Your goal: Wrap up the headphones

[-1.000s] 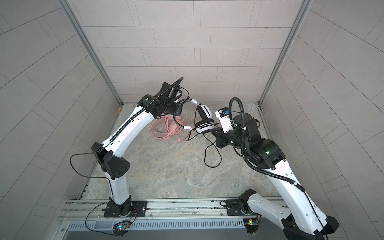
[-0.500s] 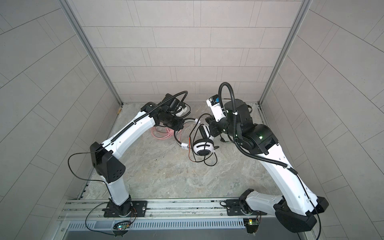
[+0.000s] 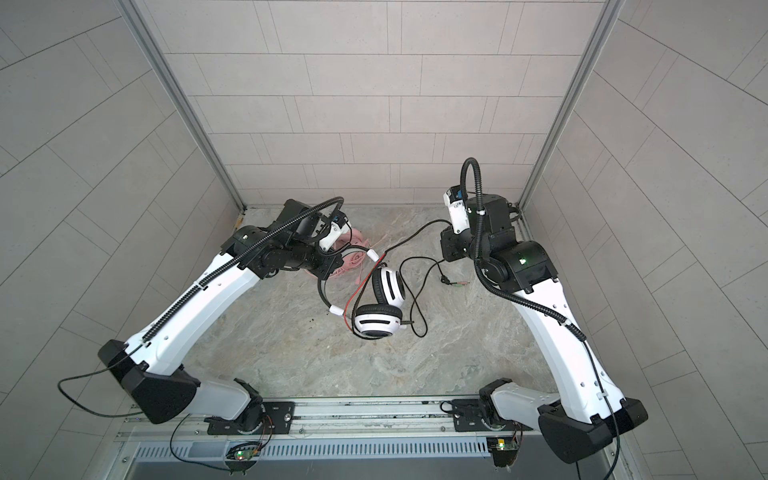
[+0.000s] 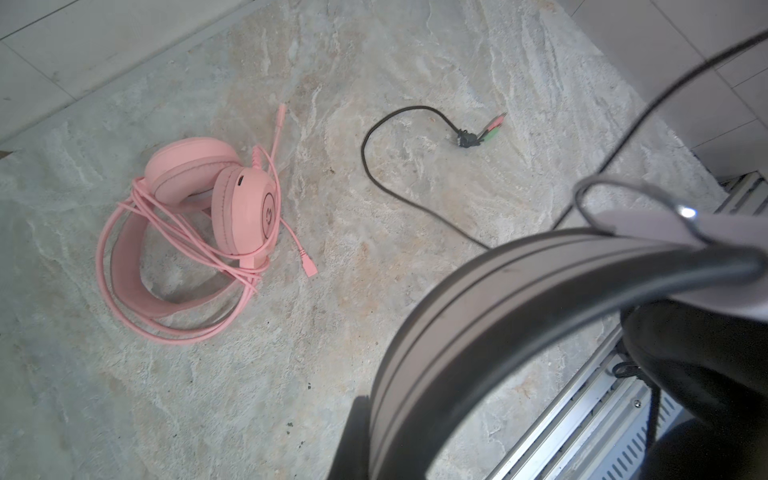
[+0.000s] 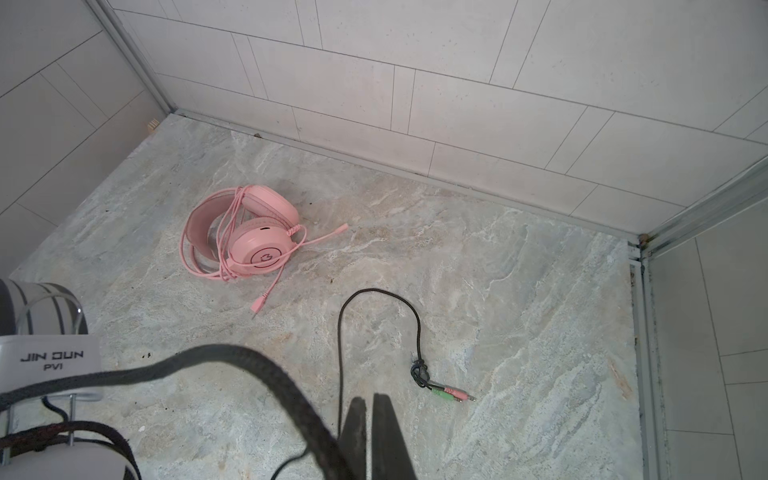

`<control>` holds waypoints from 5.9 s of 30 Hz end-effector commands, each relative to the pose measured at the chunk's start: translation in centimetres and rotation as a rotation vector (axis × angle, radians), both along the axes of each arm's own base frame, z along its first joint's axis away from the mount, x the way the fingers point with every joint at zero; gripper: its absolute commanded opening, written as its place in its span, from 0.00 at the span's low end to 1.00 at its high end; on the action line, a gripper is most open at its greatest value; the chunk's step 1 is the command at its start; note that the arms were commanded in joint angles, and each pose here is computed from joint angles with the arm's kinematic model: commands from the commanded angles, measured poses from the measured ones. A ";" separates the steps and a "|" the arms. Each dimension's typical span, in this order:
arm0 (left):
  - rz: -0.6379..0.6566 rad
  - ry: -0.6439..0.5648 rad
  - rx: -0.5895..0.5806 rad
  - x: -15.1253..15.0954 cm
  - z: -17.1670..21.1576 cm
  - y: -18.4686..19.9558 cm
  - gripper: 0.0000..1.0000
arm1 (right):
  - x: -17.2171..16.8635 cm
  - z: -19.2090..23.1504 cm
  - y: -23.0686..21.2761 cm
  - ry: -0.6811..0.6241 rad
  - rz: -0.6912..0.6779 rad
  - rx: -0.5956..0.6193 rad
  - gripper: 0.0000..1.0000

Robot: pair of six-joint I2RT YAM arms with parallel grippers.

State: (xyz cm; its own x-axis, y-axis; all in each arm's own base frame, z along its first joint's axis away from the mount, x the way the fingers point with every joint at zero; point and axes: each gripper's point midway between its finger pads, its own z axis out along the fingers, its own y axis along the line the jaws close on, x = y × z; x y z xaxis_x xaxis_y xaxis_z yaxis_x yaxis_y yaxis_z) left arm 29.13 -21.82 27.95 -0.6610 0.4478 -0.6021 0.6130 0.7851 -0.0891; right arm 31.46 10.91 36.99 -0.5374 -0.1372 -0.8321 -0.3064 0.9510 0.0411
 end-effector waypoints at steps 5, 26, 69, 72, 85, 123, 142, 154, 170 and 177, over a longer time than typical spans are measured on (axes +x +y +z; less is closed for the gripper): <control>-0.009 -0.040 -0.012 0.2 0.8 0.1 0.00 | -0.7 1.7 0.7 -0.041 0.034 0.060 0.00; -0.208 -0.045 -0.285 -5.5 4.9 -2.1 0.00 | 7.3 -6.8 -9.3 0.054 -0.336 0.256 0.00; 0.718 -0.177 -0.951 8.5 15.0 6.4 0.00 | -1.5 -12.9 9.0 0.035 0.085 0.502 0.00; 0.779 -0.162 -0.948 9.8 13.6 6.6 0.00 | -3.6 -11.9 11.3 0.052 0.166 0.478 0.00; 0.942 -0.405 -0.571 10.5 11.6 12.2 0.00 | -11.2 -9.1 17.8 0.157 0.564 0.356 0.00; -0.250 0.080 -0.026 -5.8 -1.4 -2.0 0.00 | -5.9 -1.5 8.0 -0.089 0.271 -0.149 0.05; -0.343 -0.147 -0.198 -9.2 4.9 -1.2 0.00 | -2.5 -7.4 0.1 0.089 -0.073 0.002 0.12; -0.435 -0.015 -0.370 -11.2 6.0 -3.9 0.00 | -1.0 -7.3 1.5 0.079 -0.046 0.083 0.11; -0.464 -0.009 -0.689 -11.3 13.1 -6.8 0.00 | 0.7 -18.8 6.3 0.267 0.036 0.266 0.10; -0.367 -0.091 -0.633 -9.2 12.7 -6.1 0.00 | -0.6 -18.1 8.6 0.258 0.146 0.418 0.13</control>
State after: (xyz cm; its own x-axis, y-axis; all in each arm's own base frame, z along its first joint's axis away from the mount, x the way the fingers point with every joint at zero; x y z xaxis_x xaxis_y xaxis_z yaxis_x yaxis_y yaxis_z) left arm 20.76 -27.86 35.56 -0.5566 0.2734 -0.7845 0.8040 0.4152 -0.4257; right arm 30.90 18.70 17.10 -0.7572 0.0375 -0.6521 -0.3382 0.8316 0.4405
